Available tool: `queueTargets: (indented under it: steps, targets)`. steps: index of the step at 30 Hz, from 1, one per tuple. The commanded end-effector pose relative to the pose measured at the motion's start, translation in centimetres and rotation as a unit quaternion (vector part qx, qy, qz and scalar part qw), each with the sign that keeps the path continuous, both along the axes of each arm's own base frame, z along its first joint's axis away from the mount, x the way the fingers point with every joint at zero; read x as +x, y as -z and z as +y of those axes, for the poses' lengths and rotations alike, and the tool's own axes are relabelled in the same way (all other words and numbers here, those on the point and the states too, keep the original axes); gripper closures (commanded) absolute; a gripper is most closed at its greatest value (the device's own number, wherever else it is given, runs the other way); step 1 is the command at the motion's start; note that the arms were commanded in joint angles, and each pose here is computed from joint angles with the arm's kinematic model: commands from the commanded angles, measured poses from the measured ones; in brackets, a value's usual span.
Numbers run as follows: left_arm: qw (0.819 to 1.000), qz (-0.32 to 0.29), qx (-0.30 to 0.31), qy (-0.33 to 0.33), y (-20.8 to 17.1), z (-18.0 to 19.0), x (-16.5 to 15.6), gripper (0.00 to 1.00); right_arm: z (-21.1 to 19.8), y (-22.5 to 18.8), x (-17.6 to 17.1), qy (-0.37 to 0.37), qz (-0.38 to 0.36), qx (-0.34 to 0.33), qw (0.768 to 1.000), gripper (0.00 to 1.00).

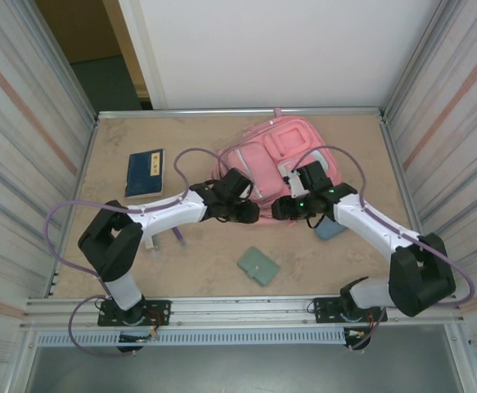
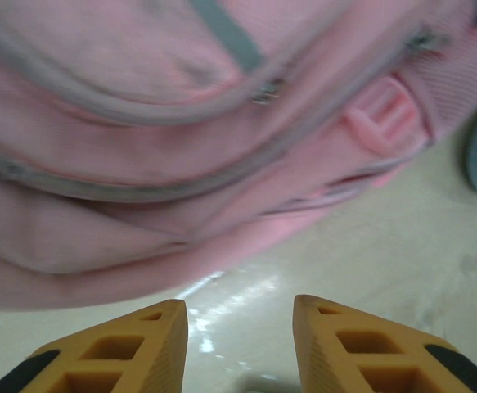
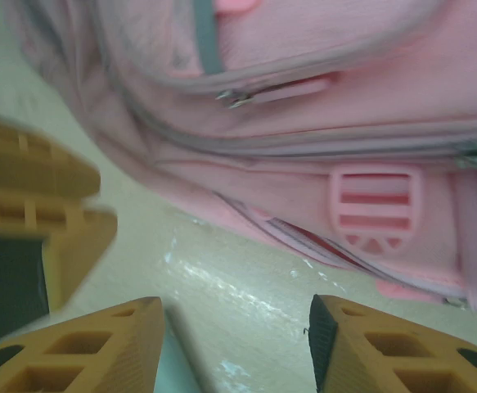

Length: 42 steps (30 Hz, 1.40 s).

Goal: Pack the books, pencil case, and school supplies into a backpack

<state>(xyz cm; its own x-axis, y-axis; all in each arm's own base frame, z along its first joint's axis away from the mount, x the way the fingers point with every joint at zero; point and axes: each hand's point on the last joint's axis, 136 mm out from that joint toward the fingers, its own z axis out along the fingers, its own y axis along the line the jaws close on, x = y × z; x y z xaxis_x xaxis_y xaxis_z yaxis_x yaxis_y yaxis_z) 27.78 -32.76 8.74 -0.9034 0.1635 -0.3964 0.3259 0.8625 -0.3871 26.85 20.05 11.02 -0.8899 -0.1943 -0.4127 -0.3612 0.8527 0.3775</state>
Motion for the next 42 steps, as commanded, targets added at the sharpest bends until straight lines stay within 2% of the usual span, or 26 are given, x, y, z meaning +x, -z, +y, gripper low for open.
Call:
queueTargets:
  steps: [1, 5, 11, 15, 21, 23, 25, 26, 29, 31, 35, 37, 39, 42]
  targets:
    - [0.999, -0.016, -0.007, -0.038, -1.6, 2.4, 0.8, 0.62, 1.4, -0.6, 0.3, -0.178, -0.076, -0.086, 0.977, 0.49]
    - [0.997, -0.005, -0.029, -0.075, -2.4, 4.7, 1.5, 0.62, 0.3, 1.2, -0.3, -0.322, -0.083, -0.167, 0.928, 0.47]
    - [0.996, -0.018, -0.043, -0.072, -2.4, 5.6, 0.7, 0.59, -0.2, 2.5, 1.1, -0.393, -0.133, -0.204, 0.887, 0.46]
    - [0.996, -0.013, -0.056, -0.066, -2.4, 5.3, 0.3, 0.58, -0.4, 3.5, 2.0, -0.402, -0.117, -0.191, 0.888, 0.48]
    - [0.994, -0.005, -0.089, -0.062, -2.7, 4.5, -0.3, 0.58, -1.2, 5.8, 3.9, -0.402, -0.149, -0.236, 0.872, 0.48]
    - [0.994, -0.012, -0.094, -0.051, -2.7, 3.8, -0.7, 0.57, -1.5, 6.2, 4.9, -0.396, -0.173, -0.255, 0.865, 0.54]
    - [0.995, -0.017, -0.094, -0.039, -2.6, 3.3, -0.9, 0.58, -1.1, 6.1, 5.3, -0.392, -0.194, -0.25, 0.864, 0.63]
    - [0.995, -0.019, -0.096, -0.032, -2.6, 3.0, -1.0, 0.57, -0.8, 5.9, 5.4, -0.391, -0.203, -0.241, 0.865, 0.65]
    - [0.995, -0.019, -0.101, -0.018, -2.7, 2.4, -1.0, 0.57, 0.0, 5.8, 5.0, -0.397, -0.217, -0.219, 0.865, 0.64]
    - [0.994, -0.019, -0.104, -0.013, -2.6, 2.0, -1.0, 0.56, 0.2, 6.4, 4.3, -0.407, -0.214, -0.211, 0.863, 0.59]
    - [0.994, -0.014, -0.11, -0.012, -2.6, 1.7, -0.9, 0.55, 0.3, 7.8, 3.4, -0.429, -0.212, -0.225, 0.849, 0.54]
    - [0.993, -0.014, -0.116, -0.014, -2.7, 1.4, -0.7, 0.55, 0.4, 8.4, 3.7, -0.428, -0.216, -0.237, 0.845, 0.62]
    - [0.993, -0.011, -0.119, -0.018, -2.7, 1.1, -0.4, 0.55, 0.7, 8.2, 4.2, -0.415, -0.219, -0.231, 0.852, 0.8]
    - [0.991, -0.002, -0.132, -0.016, -2.8, 0.3, -0.4, 0.55, 2.1, 6.5, 4.2, -0.394, -0.239, -0.18, 0.869, 0.94]
